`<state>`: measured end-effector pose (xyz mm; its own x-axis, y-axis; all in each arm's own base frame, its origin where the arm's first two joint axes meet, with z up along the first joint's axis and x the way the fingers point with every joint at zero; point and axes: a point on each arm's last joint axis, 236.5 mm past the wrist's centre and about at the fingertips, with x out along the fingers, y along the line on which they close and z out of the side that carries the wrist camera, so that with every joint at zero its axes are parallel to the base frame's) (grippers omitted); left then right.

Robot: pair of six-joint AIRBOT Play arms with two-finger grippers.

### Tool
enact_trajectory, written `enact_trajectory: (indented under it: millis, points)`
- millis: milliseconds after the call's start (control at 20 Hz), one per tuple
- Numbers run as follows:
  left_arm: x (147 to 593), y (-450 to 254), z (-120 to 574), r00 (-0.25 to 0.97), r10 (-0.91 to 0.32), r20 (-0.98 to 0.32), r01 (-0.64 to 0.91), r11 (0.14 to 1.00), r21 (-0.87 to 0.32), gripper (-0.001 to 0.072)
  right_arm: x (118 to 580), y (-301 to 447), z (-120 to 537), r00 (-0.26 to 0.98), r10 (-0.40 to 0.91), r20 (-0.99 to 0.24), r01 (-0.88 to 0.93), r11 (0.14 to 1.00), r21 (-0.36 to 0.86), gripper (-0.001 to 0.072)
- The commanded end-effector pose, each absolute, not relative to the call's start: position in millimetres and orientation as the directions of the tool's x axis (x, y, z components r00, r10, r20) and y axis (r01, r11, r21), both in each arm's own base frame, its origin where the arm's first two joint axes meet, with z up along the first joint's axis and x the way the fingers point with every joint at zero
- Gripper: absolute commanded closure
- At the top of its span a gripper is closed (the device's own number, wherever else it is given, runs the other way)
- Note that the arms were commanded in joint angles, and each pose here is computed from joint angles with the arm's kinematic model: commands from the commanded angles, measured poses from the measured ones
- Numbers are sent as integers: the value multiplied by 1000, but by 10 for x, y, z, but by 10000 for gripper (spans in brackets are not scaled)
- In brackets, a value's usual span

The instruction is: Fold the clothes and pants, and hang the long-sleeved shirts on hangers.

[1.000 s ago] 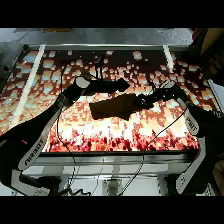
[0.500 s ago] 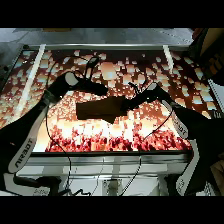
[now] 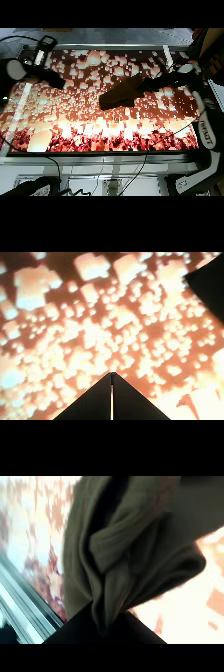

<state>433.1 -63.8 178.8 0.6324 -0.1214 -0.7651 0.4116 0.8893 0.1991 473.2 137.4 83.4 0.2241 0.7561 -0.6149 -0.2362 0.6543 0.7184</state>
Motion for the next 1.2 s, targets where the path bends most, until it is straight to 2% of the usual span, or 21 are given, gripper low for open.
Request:
enact_trajectory:
  millis: [0,100,200,300,350,450,550,650,750,800,850,900,950,1150]
  points:
    - [3989,-27,2052,640,27,-768,294,915,277,700,4525,564,1552,393,679,-620,-115,705,700,700]
    - [3955,86,2106,648,45,-760,259,925,276,700,4285,45,1885,498,571,-653,-13,758,652,700]
    - [3943,111,2077,638,49,-768,257,927,273,700,3985,-508,2200,611,401,-682,124,803,583,700]
    - [3948,108,2068,637,48,-769,258,927,272,700,3595,-1066,2487,695,178,-697,300,809,505,700]
    - [3951,96,2066,637,45,-770,260,927,269,700,3343,-1349,2602,708,45,-705,416,780,468,700]
    - [3951,66,2065,637,32,-770,266,929,258,700,2767,-1829,2737,657,-204,-726,644,653,399,700]
    - [3953,24,2065,638,14,-770,272,931,243,700,2102,-2202,2735,500,-401,-768,821,502,273,700]
    - [3952,-18,2064,637,-3,-771,280,933,227,700,1496,-2460,2662,306,-504,-808,930,339,140,700]
    - [3951,-56,2064,637,-19,-771,286,934,214,700,1174,-2615,2642,214,-539,-815,968,227,105,677]
    - [3952,-78,2065,637,-28,-770,290,935,206,700,1087,-2666,2653,198,-551,-810,976,191,109,573]
    - [3951,-89,2065,637,-33,-770,292,935,201,700,1036,-2684,2652,188,-554,-811,980,167,113,383]
    - [3951,-89,2065,637,-33,-770,292,935,201,700,999,-2699,2652,180,-557,-811,982,153,113,160]
    - [3951,-88,2065,637,-33,-770,292,935,202,700,998,-2709,2659,182,-560,-808,982,151,116,-1]
    - [3951,-88,2064,637,-33,-770,292,935,201,699,1246,-2718,2737,286,-564,-775,956,217,195,28]
